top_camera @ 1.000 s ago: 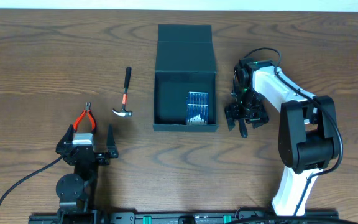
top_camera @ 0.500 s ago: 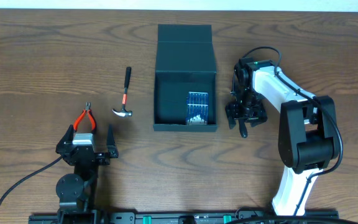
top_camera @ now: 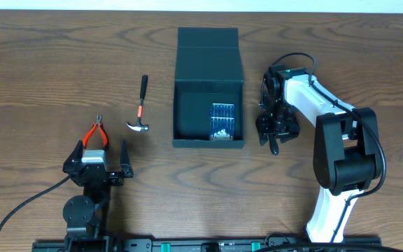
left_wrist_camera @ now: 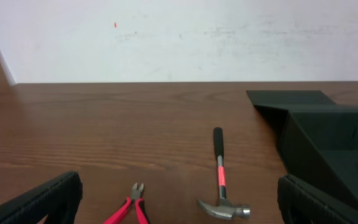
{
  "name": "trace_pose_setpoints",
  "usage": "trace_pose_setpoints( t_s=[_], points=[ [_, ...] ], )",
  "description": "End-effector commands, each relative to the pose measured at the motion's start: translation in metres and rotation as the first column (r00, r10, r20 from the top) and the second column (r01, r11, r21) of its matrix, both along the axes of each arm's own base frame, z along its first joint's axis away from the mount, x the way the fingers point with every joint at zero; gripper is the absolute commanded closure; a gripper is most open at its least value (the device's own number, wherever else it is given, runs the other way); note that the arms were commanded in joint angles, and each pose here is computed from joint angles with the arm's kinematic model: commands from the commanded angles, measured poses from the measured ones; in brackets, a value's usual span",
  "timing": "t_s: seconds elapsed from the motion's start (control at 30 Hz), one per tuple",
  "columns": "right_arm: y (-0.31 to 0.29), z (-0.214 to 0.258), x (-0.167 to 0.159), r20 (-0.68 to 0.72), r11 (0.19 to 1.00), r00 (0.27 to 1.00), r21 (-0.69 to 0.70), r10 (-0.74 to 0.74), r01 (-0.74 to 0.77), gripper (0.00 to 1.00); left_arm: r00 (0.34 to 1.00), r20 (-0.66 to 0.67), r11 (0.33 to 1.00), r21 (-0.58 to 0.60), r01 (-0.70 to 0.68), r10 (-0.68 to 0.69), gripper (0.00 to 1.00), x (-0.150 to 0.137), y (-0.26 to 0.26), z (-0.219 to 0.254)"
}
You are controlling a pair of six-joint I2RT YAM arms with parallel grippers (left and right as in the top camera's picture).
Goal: Pack container
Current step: 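Lower the right gripper and grasp the yellow-handled screwdriver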
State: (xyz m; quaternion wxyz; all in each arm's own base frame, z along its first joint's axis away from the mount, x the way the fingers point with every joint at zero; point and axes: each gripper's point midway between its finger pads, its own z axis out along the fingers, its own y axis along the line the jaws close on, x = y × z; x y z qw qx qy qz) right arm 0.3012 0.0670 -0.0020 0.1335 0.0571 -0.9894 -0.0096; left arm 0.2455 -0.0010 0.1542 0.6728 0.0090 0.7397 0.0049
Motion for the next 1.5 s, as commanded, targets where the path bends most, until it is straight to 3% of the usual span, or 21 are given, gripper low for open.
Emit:
trace_pose_setpoints(
  t_s=[0.0,0.6,0.83,1.3,1.47],
  points=[
    [0.0004,0.0004,-0.0022,-0.003,1.000,1.000,0.011,0.018,-0.017,0.39,1.000,-0.020,1.000,0.013,0.018,-0.018,0.01,-0.0003,-0.0030,-0.0076],
    [0.0006,0.0002,-0.0015,0.000,1.000,1.000,0.013,0.021,-0.021,0.65,1.000,-0.020,1.000,0.013,0.018,-0.018,0.01,-0.0003,-0.0030,-0.0076],
    [0.0006,0.0002,-0.0015,0.000,1.000,1.000,0.014,0.027,-0.027,0.70,1.000,-0.020,1.000,0.013,0.018,-0.018,0.02,-0.0003,-0.0030,-0.0076],
    [0.0007,0.0001,-0.0013,0.001,1.000,1.000,0.015,0.027,-0.027,0.98,1.000,-0.020,1.000,0.013,0.018,-0.018,0.01,-0.0003,-0.0030,-0.0076],
    [0.0009,0.0001,-0.0011,0.002,1.000,1.000,0.015,0.028,-0.028,0.99,1.000,-0.020,1.000,0.013,0.018,-0.018,0.01,-0.0003,-0.0030,-0.0076]
  ],
)
